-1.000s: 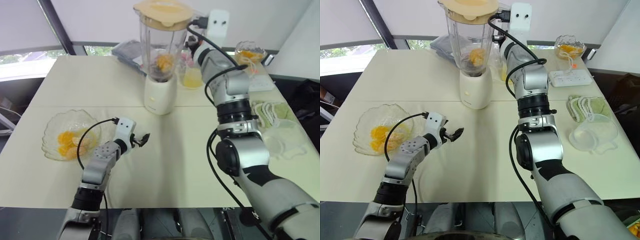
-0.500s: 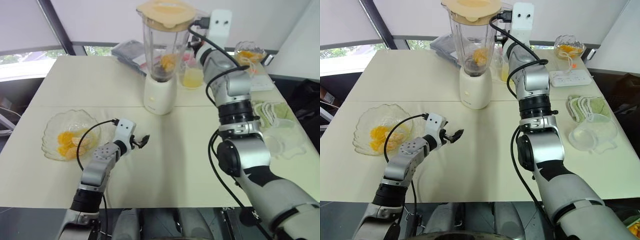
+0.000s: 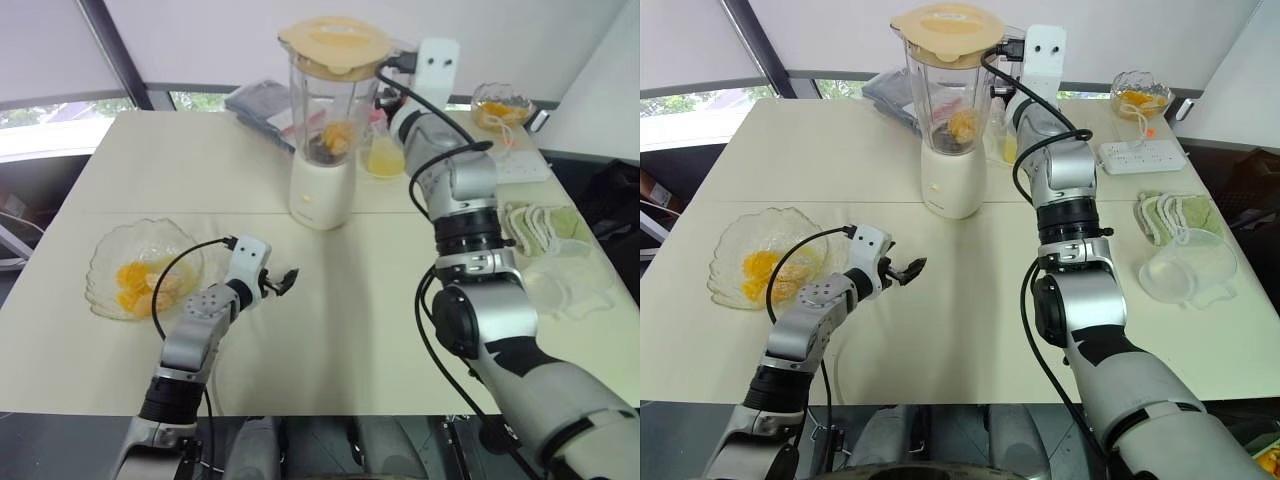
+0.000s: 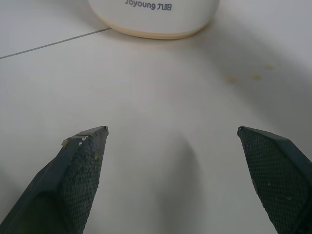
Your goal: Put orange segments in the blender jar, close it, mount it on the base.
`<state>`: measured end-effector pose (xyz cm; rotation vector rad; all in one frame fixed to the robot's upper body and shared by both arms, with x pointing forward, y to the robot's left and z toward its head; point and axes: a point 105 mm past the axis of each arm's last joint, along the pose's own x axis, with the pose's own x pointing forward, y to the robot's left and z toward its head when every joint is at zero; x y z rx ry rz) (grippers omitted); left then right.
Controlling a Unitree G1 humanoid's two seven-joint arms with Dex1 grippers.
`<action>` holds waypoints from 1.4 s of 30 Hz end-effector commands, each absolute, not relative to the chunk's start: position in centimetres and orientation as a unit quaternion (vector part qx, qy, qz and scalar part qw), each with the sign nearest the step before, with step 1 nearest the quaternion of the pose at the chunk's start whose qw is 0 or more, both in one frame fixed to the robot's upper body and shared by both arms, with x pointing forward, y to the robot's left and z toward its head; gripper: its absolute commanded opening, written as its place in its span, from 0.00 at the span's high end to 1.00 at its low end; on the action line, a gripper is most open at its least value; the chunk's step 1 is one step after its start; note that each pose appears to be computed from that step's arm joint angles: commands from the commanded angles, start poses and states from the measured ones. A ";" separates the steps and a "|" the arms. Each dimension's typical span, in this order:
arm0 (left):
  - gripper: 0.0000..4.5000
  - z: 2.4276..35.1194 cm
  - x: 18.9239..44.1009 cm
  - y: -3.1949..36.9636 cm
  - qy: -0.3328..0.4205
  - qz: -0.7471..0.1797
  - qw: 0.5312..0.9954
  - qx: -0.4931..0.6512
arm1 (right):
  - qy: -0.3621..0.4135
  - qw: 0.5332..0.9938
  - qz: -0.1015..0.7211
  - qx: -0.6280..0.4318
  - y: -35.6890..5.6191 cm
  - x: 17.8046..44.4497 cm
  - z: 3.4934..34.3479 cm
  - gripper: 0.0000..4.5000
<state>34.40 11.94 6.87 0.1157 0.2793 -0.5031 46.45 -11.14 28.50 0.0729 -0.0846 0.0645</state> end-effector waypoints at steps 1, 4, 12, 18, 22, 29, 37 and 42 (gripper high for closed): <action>0.01 7.7 34.4 11.6 0.122 -0.256 0.957 0.060 | -0.087 0.995 0.037 0.043 -11.1 45.8 30.7 0.79; 0.01 7.6 34.3 11.6 0.122 -0.256 0.957 0.060 | -0.078 0.996 0.041 0.035 -11.1 46.0 29.8 0.79; 0.01 7.4 34.2 11.4 0.124 -0.257 0.957 0.058 | -0.050 0.996 0.070 -0.005 -10.5 46.1 27.9 0.79; 0.00 7.2 33.9 10.9 0.125 -0.260 0.956 0.054 | -0.045 0.996 0.073 -0.008 -10.5 46.3 27.8 0.49; 0.00 7.2 33.9 10.9 0.125 -0.259 0.956 0.052 | -0.042 0.996 0.073 -0.008 -10.6 46.4 27.7 0.03; 0.00 7.2 33.9 10.9 0.125 -0.259 0.956 0.053 | -0.043 0.996 0.072 -0.002 -10.8 46.3 27.7 0.01; 0.00 7.4 33.8 11.4 0.124 -0.263 0.956 0.049 | -0.045 0.997 0.059 -0.001 -13.2 43.9 26.2 0.01; 0.00 8.8 33.3 12.3 0.104 -0.275 0.955 0.029 | -0.075 0.992 0.098 0.034 -14.7 39.0 23.8 0.01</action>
